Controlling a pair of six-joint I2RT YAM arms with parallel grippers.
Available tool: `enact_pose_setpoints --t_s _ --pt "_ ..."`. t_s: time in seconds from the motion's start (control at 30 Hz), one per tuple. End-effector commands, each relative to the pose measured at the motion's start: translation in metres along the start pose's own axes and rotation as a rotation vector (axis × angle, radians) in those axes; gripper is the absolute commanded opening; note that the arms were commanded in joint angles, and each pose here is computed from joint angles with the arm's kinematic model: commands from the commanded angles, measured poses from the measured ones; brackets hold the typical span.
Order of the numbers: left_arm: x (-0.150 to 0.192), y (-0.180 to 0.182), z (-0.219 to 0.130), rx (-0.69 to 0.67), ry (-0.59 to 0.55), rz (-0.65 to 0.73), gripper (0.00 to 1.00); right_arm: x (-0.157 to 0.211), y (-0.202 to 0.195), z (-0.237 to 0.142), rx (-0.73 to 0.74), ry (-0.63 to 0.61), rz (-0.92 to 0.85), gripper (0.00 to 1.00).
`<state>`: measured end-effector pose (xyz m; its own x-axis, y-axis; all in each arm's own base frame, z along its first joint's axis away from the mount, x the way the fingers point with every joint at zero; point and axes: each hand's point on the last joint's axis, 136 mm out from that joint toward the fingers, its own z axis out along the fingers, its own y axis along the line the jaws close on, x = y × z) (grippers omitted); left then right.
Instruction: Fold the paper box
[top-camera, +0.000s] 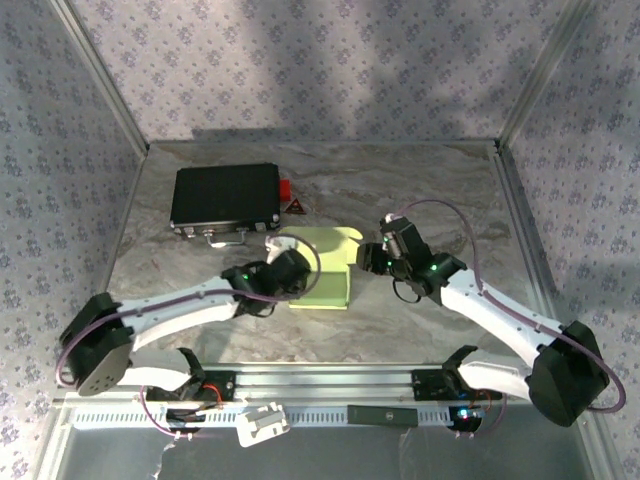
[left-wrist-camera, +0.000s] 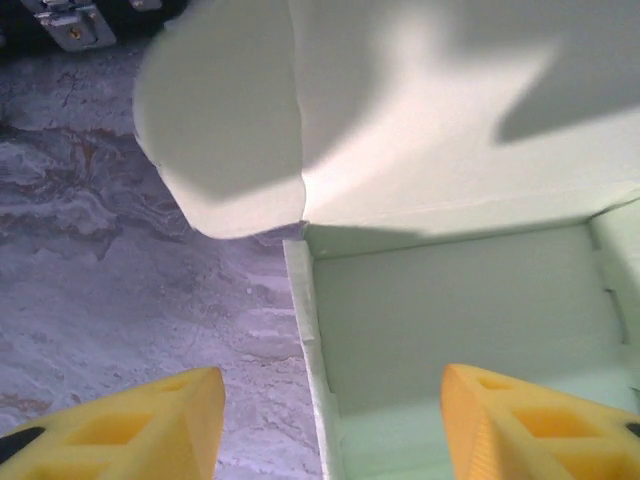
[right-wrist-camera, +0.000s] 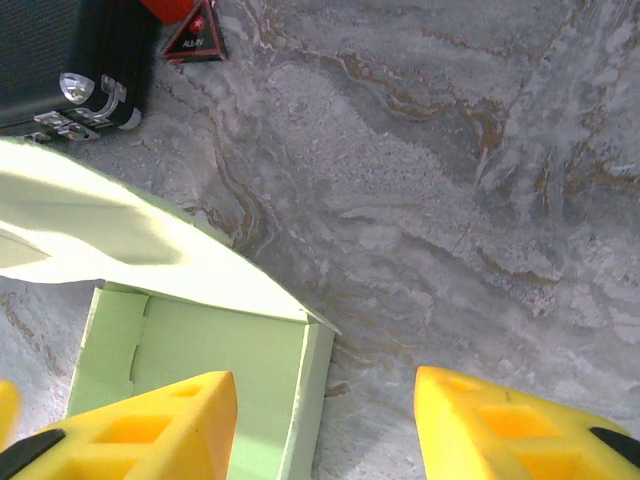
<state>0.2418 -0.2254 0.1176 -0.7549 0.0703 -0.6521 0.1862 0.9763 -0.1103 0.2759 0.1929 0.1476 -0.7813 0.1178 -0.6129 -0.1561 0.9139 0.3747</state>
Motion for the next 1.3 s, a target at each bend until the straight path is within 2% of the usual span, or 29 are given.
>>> enact_pose_setpoints --t_s 0.0,0.23,0.43,0.67,0.97,1.27 --pt "-0.023 0.003 -0.016 0.162 0.054 0.058 0.58 -0.008 0.002 -0.005 -0.03 -0.002 -0.105 0.53" --pt "-0.05 0.034 -0.02 0.235 0.156 0.21 0.54 -0.017 0.013 0.004 -0.067 0.064 -0.269 0.56" --pt "-0.056 0.023 -0.011 0.299 0.197 0.312 0.53 -0.02 0.021 0.012 -0.078 0.126 -0.37 0.56" --pt "-0.058 0.014 0.001 0.329 0.222 0.323 0.52 -0.022 0.023 0.019 -0.062 0.177 -0.443 0.55" --pt "-0.058 0.012 0.007 0.319 0.254 0.329 0.47 -0.02 0.026 0.025 -0.059 0.21 -0.481 0.46" --pt "-0.054 0.012 0.01 0.288 0.27 0.332 0.37 -0.019 0.032 0.03 -0.054 0.229 -0.507 0.3"
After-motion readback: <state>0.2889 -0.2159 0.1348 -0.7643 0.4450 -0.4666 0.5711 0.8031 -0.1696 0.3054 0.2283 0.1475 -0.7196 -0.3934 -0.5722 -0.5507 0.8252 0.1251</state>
